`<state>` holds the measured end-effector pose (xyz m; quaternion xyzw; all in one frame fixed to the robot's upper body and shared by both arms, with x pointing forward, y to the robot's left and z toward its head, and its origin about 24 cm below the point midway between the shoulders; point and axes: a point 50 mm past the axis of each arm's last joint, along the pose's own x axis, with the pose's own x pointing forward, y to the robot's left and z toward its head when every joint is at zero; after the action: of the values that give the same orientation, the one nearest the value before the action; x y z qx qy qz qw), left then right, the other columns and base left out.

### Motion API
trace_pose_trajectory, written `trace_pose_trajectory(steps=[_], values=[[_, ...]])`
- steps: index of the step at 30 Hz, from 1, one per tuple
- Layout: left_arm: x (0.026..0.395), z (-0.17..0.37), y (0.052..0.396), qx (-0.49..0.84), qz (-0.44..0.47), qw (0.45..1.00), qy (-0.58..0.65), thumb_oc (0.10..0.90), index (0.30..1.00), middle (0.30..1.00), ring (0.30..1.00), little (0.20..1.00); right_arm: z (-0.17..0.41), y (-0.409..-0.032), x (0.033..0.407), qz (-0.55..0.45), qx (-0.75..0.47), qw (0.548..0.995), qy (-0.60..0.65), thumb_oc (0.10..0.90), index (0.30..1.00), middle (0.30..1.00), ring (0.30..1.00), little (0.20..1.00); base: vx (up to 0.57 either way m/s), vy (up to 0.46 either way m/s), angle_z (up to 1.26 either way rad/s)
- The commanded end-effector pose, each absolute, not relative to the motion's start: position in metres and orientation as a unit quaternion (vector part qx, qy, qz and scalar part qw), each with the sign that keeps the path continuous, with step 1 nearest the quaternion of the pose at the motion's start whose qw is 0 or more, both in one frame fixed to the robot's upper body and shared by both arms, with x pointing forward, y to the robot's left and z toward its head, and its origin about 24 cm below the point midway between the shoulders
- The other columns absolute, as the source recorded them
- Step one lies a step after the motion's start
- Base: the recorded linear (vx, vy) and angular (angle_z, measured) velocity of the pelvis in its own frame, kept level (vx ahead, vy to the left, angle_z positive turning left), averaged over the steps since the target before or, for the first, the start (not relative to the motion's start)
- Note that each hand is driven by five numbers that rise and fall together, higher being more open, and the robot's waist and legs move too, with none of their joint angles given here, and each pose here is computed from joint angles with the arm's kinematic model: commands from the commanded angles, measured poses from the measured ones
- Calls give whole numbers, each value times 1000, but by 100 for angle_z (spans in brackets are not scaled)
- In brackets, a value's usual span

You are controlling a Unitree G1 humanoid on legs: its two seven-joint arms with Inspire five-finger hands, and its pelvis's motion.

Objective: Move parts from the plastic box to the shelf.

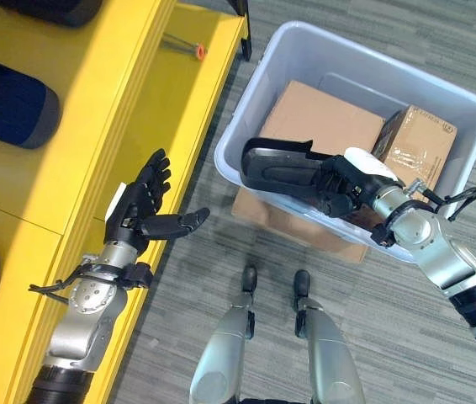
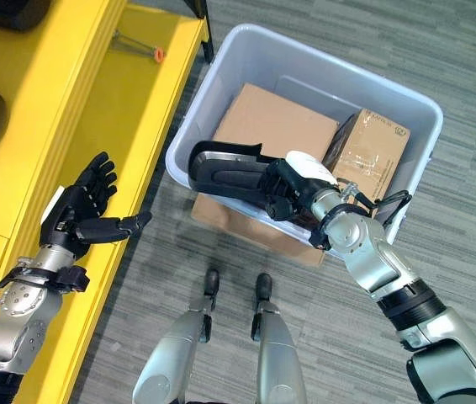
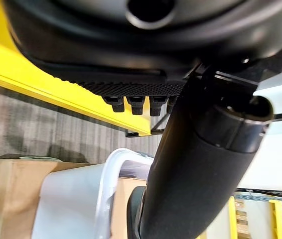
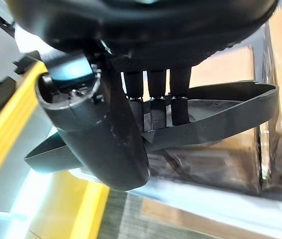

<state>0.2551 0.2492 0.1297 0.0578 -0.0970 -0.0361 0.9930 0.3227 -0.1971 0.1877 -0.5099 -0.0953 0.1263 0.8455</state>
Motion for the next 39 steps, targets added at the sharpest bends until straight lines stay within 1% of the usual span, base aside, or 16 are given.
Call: trace_pose_trajectory(steps=[1, 6, 9, 12, 13, 15, 17, 21, 25, 29, 36, 39], values=[[245, 170, 238, 101, -72, 970, -211, 900, 1000, 1000, 1000, 1000, 257, -174, 304, 148, -499, 813, -261, 400, 300, 300, 300, 300, 70, 31, -3], [241, 167, 242, 132, -82, 966, -204, 900, 1000, 1000, 1000, 1000, 243, -172, 293, 211, -477, 820, -234, 400, 300, 300, 300, 300, 84, 25, -2], [239, 164, 237, 183, -138, 954, -195, 900, 1000, 1000, 1000, 1000, 234, -171, 288, 263, -459, 824, -204, 400, 300, 300, 300, 300, 102, 44, 0], [234, 165, 236, 235, -165, 937, -198, 900, 1000, 1000, 1000, 1000, 227, -168, 283, 315, -444, 821, -174, 400, 300, 300, 300, 300, 105, 53, -3], [233, 167, 237, 270, -176, 925, -200, 900, 1000, 1000, 1000, 1000, 221, -164, 280, 352, -438, 813, -151, 400, 300, 300, 300, 300, 123, 53, -4], [233, 171, 238, 305, -180, 910, -215, 900, 1000, 1000, 1000, 1000, 215, -161, 278, 387, -434, 804, -125, 400, 300, 300, 300, 300, 100, 47, -4], [233, 175, 240, 327, -171, 903, -222, 900, 1000, 1000, 1000, 1000, 209, -157, 276, 412, -429, 797, -101, 400, 300, 300, 300, 300, 72, 45, -1], [237, 188, 241, 393, -154, 867, -265, 900, 1000, 1000, 1000, 1000, 192, -145, 274, 467, -424, 774, -48, 400, 300, 300, 300, 300, 53, 34, -1], [240, 199, 238, 421, -156, 841, -301, 900, 1000, 1000, 1000, 1000, 185, -135, 273, 496, -420, 759, -20, 400, 300, 300, 300, 300, 8, 7, 0], [243, 203, 235, 431, -163, 832, -309, 900, 1000, 1000, 1000, 1000, 186, -128, 277, 495, -428, 756, -13, 400, 300, 300, 300, 300, 0, 0, 0], [245, 199, 232, 447, -187, 825, -292, 900, 1000, 1000, 1000, 1000, 187, -120, 277, 503, -432, 748, -9, 400, 300, 300, 300, 300, 12, 14, -4], [244, 194, 230, 452, -214, 823, -271, 900, 1000, 1000, 1000, 1000, 190, -119, 278, 494, -441, 749, -15, 400, 300, 300, 300, 300, 12, 29, -6]])
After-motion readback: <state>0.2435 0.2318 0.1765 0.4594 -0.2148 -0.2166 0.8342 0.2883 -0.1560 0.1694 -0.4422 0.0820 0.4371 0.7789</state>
